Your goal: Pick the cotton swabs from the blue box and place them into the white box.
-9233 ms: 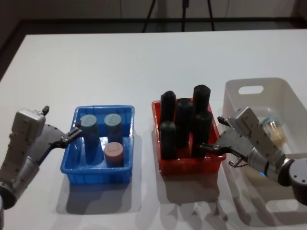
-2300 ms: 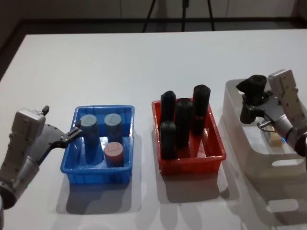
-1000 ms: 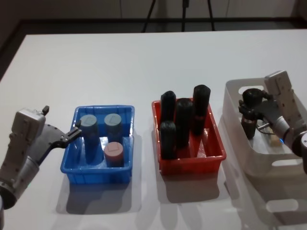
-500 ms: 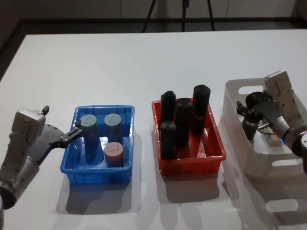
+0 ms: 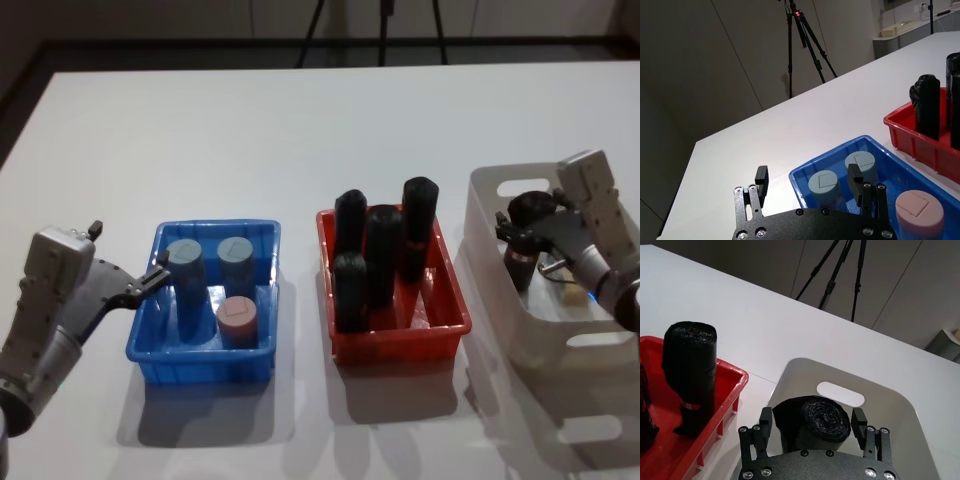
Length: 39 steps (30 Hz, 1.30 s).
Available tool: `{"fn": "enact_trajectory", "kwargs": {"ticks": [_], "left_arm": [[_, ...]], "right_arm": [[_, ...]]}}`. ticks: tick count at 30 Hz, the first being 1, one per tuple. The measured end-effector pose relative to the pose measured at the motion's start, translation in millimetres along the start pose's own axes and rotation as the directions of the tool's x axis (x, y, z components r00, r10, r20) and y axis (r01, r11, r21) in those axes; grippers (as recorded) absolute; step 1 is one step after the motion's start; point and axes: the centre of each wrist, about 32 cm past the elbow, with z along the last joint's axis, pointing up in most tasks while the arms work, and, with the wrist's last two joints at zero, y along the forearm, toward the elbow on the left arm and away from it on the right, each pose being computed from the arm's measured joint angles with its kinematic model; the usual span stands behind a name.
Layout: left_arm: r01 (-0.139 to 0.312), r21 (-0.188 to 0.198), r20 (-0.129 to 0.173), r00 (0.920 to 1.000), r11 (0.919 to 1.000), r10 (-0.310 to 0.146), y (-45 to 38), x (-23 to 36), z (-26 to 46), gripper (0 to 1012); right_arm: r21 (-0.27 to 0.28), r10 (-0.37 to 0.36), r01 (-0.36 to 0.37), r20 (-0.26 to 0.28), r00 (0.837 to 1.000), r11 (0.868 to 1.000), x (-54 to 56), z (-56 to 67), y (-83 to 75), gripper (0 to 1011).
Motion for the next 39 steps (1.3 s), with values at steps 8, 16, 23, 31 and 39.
{"fn": "enact_trajectory", "kwargs": {"ticks": [8, 16, 23, 31, 39], "left_arm": [[0.000, 0.000, 0.000, 1.0000, 1.0000, 0.000, 0.0, 0.0, 0.0, 1001], [0.000, 0.000, 0.000, 1.0000, 1.0000, 0.000, 0.0, 0.0, 0.0, 1001], [0.000, 0.000, 0.000, 1.0000, 1.0000, 0.000, 0.0, 0.0, 0.0, 1001], [0.000, 0.000, 0.000, 1.0000, 1.0000, 0.000, 0.0, 0.0, 0.0, 1001], [0.000, 0.000, 0.000, 1.0000, 1.0000, 0.000, 0.0, 0.0, 0.0, 1001]], "right_arm": [[0.018, 0.008, -0.008, -0.005, 1.000, 1.000, 1.3, 1.1, -13.0, 1001], [0.019, 0.002, -0.002, -0.010, 1.000, 1.000, 3.7, -1.2, -25.7, 1001], [0.032, 0.004, -0.004, -0.015, 1.000, 0.999, 6.0, -3.0, -36.3, 1001], [0.059, 0.013, -0.012, -0.009, 1.000, 0.998, 6.1, -7.9, -46.7, 1001], [0.078, 0.044, -0.042, -0.015, 0.999, 0.996, 4.8, -13.4, -55.2, 1001]]}}
